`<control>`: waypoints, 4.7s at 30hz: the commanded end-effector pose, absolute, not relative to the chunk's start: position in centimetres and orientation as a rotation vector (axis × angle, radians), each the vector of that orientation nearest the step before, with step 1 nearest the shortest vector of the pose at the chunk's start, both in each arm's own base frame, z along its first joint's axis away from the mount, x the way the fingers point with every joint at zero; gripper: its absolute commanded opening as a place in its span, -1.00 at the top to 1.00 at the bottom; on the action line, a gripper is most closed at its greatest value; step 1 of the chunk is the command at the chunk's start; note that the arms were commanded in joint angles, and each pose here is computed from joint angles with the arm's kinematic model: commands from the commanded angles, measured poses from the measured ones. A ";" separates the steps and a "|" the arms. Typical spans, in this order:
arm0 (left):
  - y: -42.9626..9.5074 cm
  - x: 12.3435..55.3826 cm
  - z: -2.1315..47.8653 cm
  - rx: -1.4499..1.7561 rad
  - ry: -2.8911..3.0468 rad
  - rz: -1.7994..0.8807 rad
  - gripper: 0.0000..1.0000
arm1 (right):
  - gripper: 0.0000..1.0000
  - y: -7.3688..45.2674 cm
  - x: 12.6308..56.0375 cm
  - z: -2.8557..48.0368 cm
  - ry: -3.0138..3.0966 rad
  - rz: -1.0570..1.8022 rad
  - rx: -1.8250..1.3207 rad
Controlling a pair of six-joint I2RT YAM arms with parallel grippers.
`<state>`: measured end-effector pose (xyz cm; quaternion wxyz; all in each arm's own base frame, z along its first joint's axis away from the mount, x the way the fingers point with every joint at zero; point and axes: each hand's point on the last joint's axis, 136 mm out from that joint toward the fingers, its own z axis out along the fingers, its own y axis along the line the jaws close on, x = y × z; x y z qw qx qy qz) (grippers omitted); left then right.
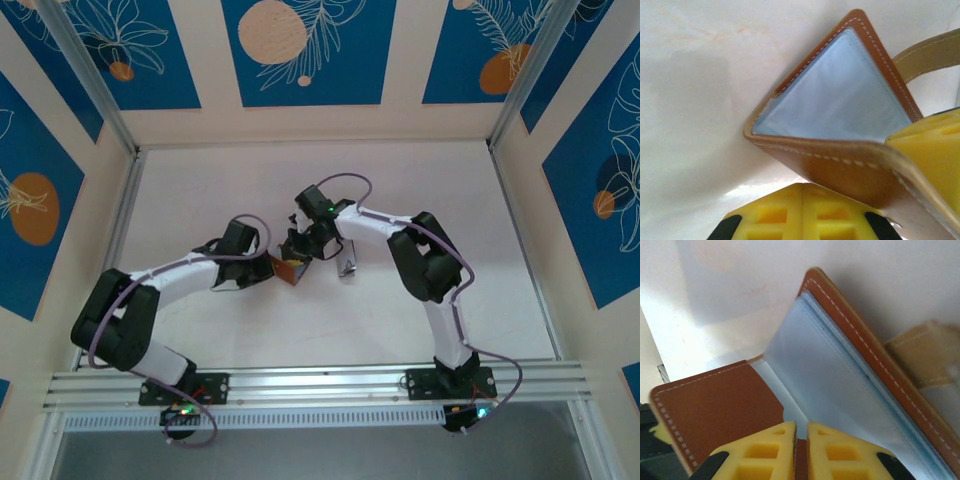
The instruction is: Put the credit cards into the card holder
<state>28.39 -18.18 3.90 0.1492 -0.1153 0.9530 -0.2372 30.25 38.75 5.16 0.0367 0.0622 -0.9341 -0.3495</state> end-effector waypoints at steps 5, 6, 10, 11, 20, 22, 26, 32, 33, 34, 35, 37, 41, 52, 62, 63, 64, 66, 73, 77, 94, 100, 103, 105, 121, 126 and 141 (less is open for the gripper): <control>-14.3 26.0 4.1 -0.437 2.725 -0.597 0.91 | 0.70 40.3 29.4 6.3 -2.853 -1.086 0.231; -13.8 25.8 4.6 -0.440 2.713 -0.583 0.90 | 0.70 40.4 29.2 6.3 -2.854 -1.078 0.243; -12.2 25.1 7.4 -0.440 2.651 -0.555 0.88 | 0.70 40.8 28.0 5.8 -2.872 -1.023 0.285; -12.0 25.0 8.1 -0.436 2.638 -0.551 0.87 | 0.70 40.9 27.7 5.6 -2.878 -1.011 0.297; -11.4 24.3 10.1 -0.413 2.629 -0.564 0.85 | 0.70 43.0 26.8 5.6 -2.901 -0.981 0.360; -11.0 24.2 10.6 -0.427 2.611 -0.556 0.86 | 0.70 43.5 26.8 6.0 -2.902 -0.984 0.382; -10.5 24.0 11.9 -0.421 2.585 -0.542 0.85 | 0.69 44.6 26.5 5.6 -2.896 -0.954 0.418; -10.1 23.8 11.1 -0.443 2.612 -0.530 0.84 | 0.69 46.5 25.6 4.3 -2.864 -0.944 0.447; -9.7 23.5 10.6 -0.468 2.621 -0.518 0.85 | 0.69 46.7 25.5 4.1 -2.862 -0.943 0.447; -9.2 23.3 10.2 -0.503 2.623 -0.506 0.87 | 0.69 46.8 25.5 4.1 -2.863 -0.942 0.448; -8.6 23.0 10.0 -0.538 2.619 -0.494 0.91 | 0.69 46.9 25.4 4.0 -2.869 -0.934 0.454; -7.7 22.7 10.4 -0.577 2.578 -0.486 0.91 | 0.69 47.2 25.3 4.1 -2.894 -0.907 0.486; -6.7 22.1 10.6 -0.595 2.574 -0.463 0.89 | 0.69 47.7 24.8 2.9 -2.915 -0.812 0.525; -6.7 25.6 12.1 -0.617 2.545 -0.565 0.83 | 0.69 47.6 22.9 -0.4 -2.953 -0.628 0.584; -9.4 29.9 10.8 -0.572 2.636 -0.748 0.81 | 0.69 47.4 22.8 -0.5 -2.971 -0.636 0.607; -9.4 29.9 10.5 -0.568 2.647 -0.742 0.81 | 0.70 47.4 22.8 -0.4 -2.972 -0.640 0.608; -9.3 30.0 10.4 -0.566 2.651 -0.741 0.81 | 0.70 47.4 22.8 -0.4 -2.972 -0.644 0.609; -9.4 29.9 9.9 -0.563 2.669 -0.744 0.81 | 0.70 47.4 22.8 -0.4 -2.969 -0.649 0.610; -9.7 28.3 8.4 -0.558 2.736 -0.761 0.83 | 0.70 47.4 23.1 -0.4 -2.971 -0.657 0.598; -9.2 26.6 7.9 -0.561 2.774 -0.720 0.85 | 0.70 47.2 23.4 -0.8 -2.962 -0.670 0.560; -7.8 21.8 6.2 -0.633 2.883 -0.606 0.93 | 0.70 46.2 24.1 -1.5 -2.944 -0.699 0.478; -7.4 20.3 5.6 -0.677 2.924 -0.532 1.00 | 0.70 45.1 25.0 -2.0 -2.946 -0.678 0.395; -7.6 19.8 5.2 -0.643 2.958 -0.482 1.00 | 0.70 44.6 25.5 -2.1 -2.953 -0.674 0.362; -7.9 19.5 4.7 -0.622 2.991 -0.456 1.00 | 0.70 44.2 25.8 -2.0 -2.961 -0.670 0.339; -9.3 20.3 1.5 -0.388 3.084 -0.213 1.00 | 0.70 39.6 28.0 -2.4 -3.050 -0.571 0.104; -9.9 22.2 1.6 -0.267 3.062 -0.097 1.00 | 0.70 36.1 28.2 -2.5 -3.094 -0.528 -0.079; -17.2 30.9 1.8 0.024 2.949 -0.070 1.00 | 0.76 28.8 24.4 -3.4 -3.169 -0.523 -0.647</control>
